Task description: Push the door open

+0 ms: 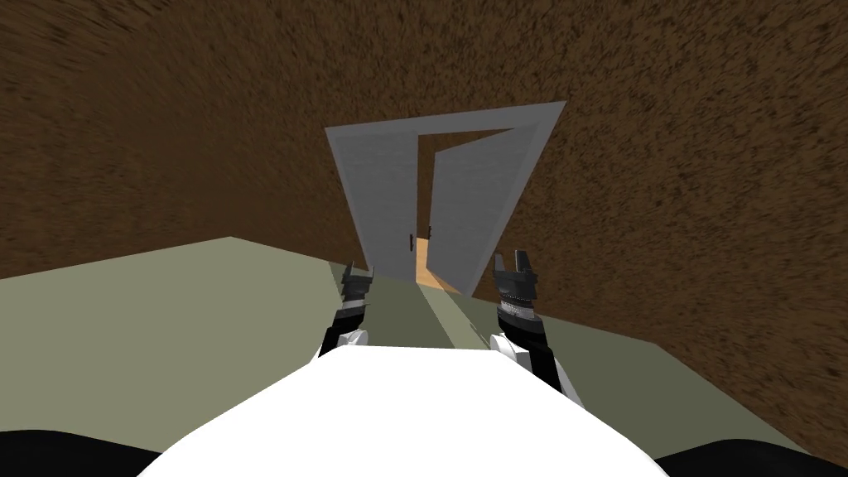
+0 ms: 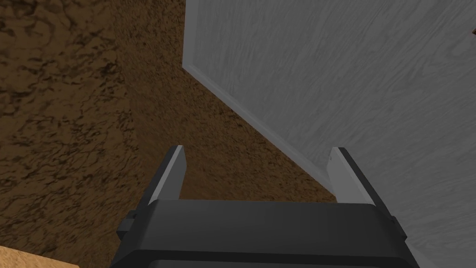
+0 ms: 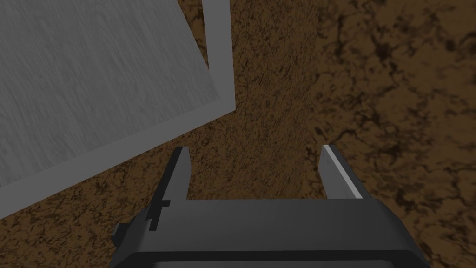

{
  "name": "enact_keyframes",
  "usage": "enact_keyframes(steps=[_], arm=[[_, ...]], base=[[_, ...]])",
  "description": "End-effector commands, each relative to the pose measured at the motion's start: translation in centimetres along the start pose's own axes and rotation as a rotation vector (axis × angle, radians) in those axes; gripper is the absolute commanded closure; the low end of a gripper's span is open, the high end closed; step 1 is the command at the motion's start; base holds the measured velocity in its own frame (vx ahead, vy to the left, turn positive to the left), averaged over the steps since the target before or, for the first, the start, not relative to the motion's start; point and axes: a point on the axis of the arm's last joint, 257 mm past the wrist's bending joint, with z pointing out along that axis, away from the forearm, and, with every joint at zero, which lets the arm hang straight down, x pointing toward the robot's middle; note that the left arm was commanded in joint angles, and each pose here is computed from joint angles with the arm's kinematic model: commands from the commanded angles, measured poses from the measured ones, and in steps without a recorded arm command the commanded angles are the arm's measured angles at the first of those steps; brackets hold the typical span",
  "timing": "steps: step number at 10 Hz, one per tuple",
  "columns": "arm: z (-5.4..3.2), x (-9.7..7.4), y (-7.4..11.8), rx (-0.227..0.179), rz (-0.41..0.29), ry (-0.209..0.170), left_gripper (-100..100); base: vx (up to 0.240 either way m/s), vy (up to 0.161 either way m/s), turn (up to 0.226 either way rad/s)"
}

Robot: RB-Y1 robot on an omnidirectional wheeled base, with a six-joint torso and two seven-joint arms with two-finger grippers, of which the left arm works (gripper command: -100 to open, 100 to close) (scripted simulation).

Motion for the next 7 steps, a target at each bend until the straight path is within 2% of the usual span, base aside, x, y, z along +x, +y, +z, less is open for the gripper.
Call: enact_keyframes(steps=[1, 7], arm=[[-0.12, -0.6, 1.0, -0.011, -0.035, -0.009, -100], [-0.74, -2.9, 4.4, -0.052, -0.167, -0.054, -100]], base=[[0.077, 0.039, -0.113], [0.091, 0.048, -0.14]])
